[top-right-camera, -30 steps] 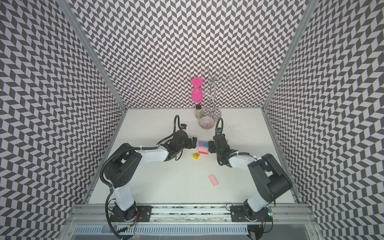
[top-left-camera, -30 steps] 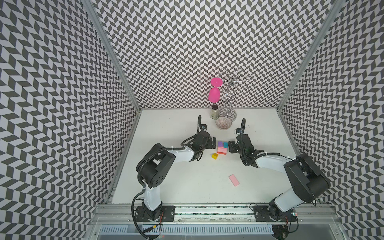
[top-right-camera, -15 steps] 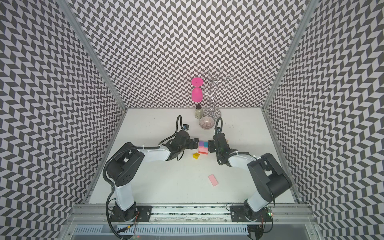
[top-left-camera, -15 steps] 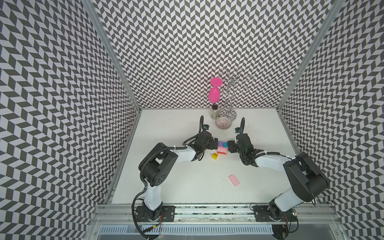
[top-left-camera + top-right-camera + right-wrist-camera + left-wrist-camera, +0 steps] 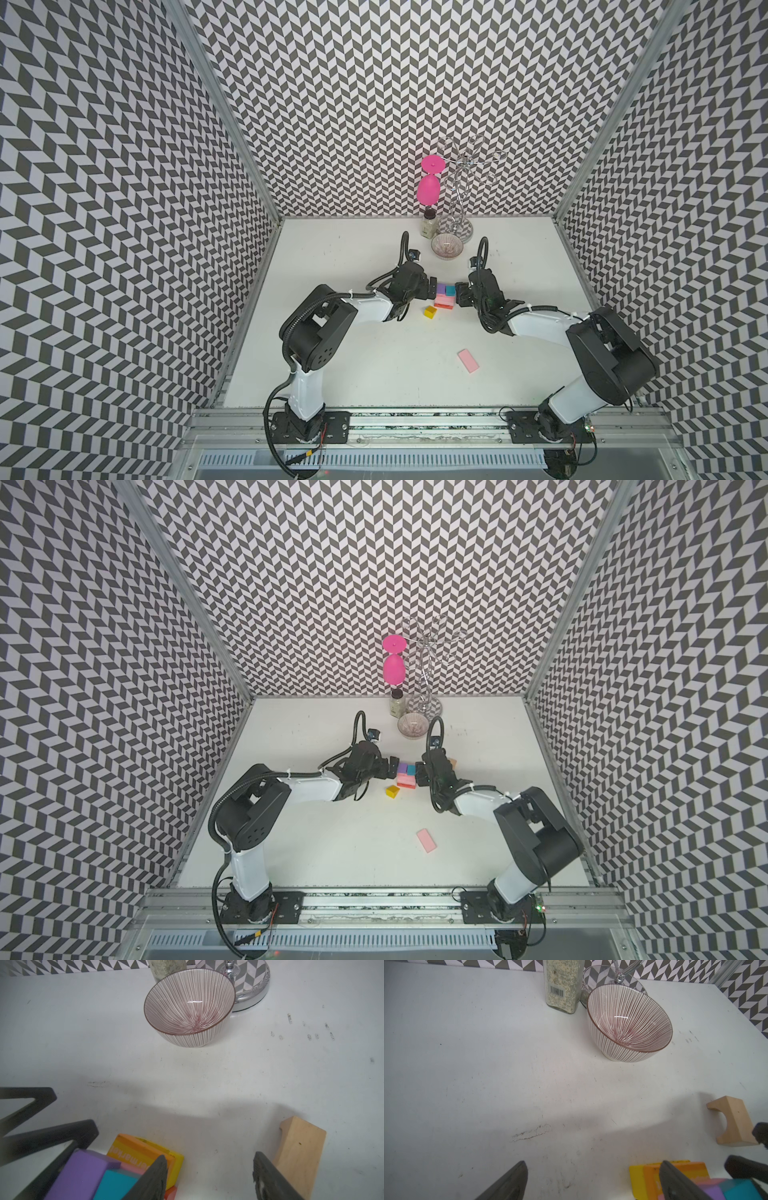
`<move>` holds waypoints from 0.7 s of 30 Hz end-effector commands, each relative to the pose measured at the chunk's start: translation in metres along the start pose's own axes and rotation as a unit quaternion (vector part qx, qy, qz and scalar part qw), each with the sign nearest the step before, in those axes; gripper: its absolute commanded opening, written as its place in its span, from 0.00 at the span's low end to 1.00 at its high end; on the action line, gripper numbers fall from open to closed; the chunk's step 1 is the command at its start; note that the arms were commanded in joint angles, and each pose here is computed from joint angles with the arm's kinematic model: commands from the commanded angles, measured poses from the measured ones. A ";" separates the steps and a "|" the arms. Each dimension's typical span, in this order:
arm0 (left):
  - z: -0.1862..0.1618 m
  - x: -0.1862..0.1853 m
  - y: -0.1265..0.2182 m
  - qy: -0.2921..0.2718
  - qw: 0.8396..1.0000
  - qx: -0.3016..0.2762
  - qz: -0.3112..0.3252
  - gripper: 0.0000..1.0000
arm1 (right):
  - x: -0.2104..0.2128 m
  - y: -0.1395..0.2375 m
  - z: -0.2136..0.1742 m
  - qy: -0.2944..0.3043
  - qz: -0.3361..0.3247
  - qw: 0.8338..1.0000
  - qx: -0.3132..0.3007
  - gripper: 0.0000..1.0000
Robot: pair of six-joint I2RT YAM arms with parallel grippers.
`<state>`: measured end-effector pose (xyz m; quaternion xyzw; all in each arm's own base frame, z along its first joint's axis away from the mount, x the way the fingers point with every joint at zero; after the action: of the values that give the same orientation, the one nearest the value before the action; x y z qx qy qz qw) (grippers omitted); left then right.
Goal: Build the wood block tower
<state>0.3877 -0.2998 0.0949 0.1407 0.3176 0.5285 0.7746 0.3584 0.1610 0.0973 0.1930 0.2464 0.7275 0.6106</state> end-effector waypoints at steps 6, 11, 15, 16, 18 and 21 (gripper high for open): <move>0.005 -0.003 -0.001 0.001 1.000 -0.010 0.002 0.99 | -0.004 0.018 0.011 -0.035 -0.007 0.999 -0.033 0.64; 0.007 -0.001 0.002 0.000 1.000 -0.015 0.008 0.99 | 0.006 0.023 0.011 -0.034 0.008 0.999 -0.035 0.64; 0.008 -0.001 0.003 0.001 1.000 -0.015 0.007 0.99 | 0.013 0.025 0.008 -0.030 0.010 0.999 -0.034 0.62; 0.008 -0.002 0.004 0.001 1.000 -0.016 0.007 0.99 | 0.013 0.025 0.007 -0.030 0.009 0.999 -0.034 0.62; 0.007 -0.001 0.004 0.001 1.000 -0.016 0.006 0.99 | 0.013 0.026 0.004 -0.033 0.006 0.999 -0.035 0.60; 0.007 -0.002 0.004 0.000 1.000 -0.016 0.005 0.99 | 0.013 0.025 0.000 -0.035 0.003 0.999 -0.032 0.59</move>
<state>0.3890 -0.2976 0.0951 0.1397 0.3138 0.5364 0.7709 0.3371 0.1718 0.1046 0.2027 0.2232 0.7318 0.6112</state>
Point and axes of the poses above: each gripper's point midway between its finger pads, its own y axis back along the fingers, its own x axis along the line the jaws close on, z = x × y, the point moved 3 cm from there along y, back along the fingers, and after that the axes turned 9 degrees about y, right-handed, at the moved point
